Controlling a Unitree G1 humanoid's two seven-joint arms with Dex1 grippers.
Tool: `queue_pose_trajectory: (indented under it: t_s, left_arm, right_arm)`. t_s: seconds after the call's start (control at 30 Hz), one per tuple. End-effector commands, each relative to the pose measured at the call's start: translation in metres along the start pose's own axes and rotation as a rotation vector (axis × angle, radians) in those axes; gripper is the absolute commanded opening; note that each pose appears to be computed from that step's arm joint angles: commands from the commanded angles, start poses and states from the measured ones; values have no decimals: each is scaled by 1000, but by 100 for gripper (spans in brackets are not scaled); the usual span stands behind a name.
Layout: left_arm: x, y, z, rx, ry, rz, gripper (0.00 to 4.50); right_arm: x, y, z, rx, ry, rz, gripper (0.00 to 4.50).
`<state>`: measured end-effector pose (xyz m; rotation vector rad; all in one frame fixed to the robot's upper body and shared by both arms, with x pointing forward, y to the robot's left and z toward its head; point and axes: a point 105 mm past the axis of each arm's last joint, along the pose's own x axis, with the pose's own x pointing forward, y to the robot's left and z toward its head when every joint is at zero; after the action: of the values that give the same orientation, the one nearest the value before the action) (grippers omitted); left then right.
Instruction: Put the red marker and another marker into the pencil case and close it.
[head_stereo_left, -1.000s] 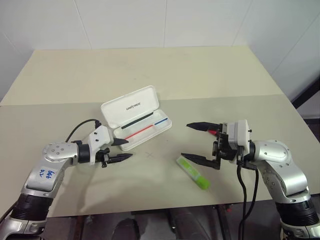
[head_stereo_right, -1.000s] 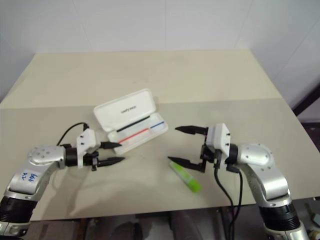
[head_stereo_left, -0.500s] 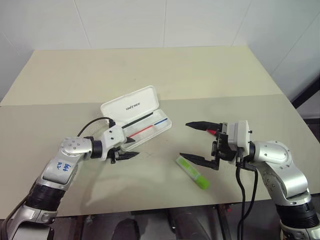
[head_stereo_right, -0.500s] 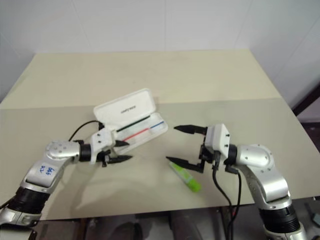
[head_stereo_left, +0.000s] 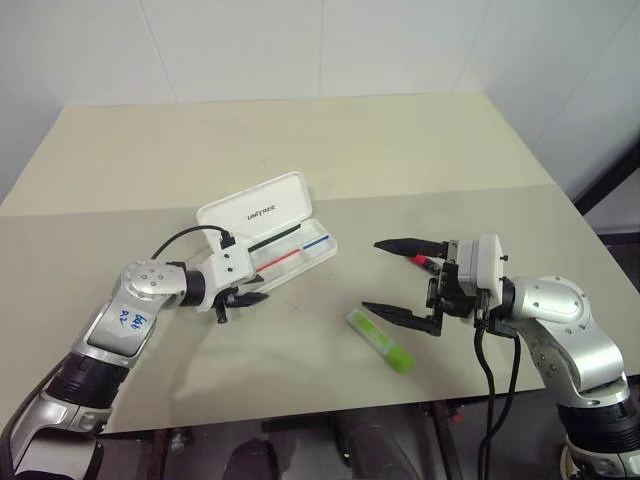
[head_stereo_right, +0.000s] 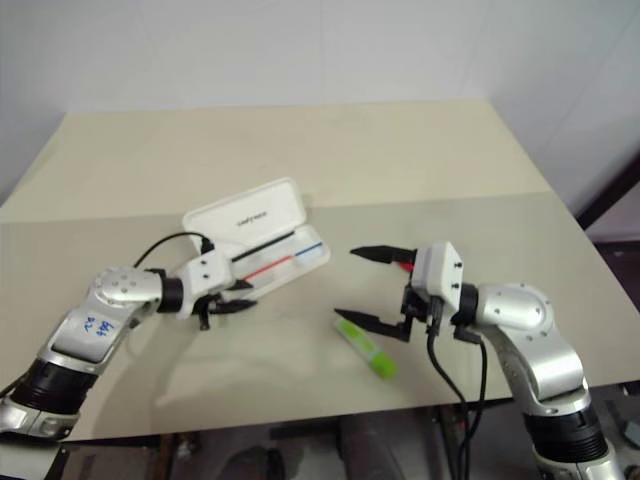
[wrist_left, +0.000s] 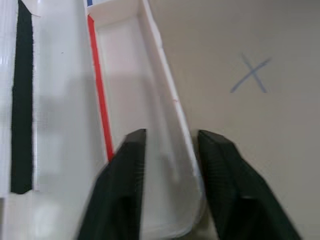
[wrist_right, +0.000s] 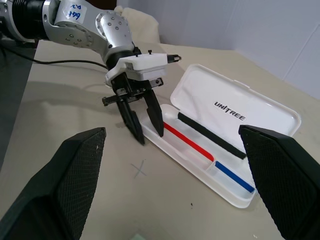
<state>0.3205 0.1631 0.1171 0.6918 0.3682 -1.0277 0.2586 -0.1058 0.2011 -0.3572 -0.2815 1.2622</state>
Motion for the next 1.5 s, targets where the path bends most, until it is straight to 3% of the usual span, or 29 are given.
queue_pose_trajectory:
  t_s: [0.03, 0.1, 0.23, 0.4, 0.63, 0.87, 1.5]
  left_arm:
    - [2, -6, -22, -20, 106, -23, 42]
    - [3, -7, -21, -15, 105, -30, 1]
    - [7, -12, -18, 7, 87, -58, 1]
    - [13, -27, 7, 41, -61, -128, 1]
    - [8, -41, 22, 142, -118, -202, 1]
    - [-2, -58, 18, 218, -121, -300, 1]
    - [-7, -78, 12, 157, -15, -342, 1]
  right_arm:
    - [-4, -3, 18, -62, -28, -4, 450]
    - [-5, -4, 18, -61, -23, -1, 450]
    - [-8, -7, 17, -56, -3, 6, 450]
    - [-14, -12, 10, -44, 28, 7, 450]
    - [-16, -14, 9, -35, 35, 13, 450]
    - [-15, -11, 9, -22, 36, 22, 450]
    - [-17, -6, 10, -17, 29, 16, 450]
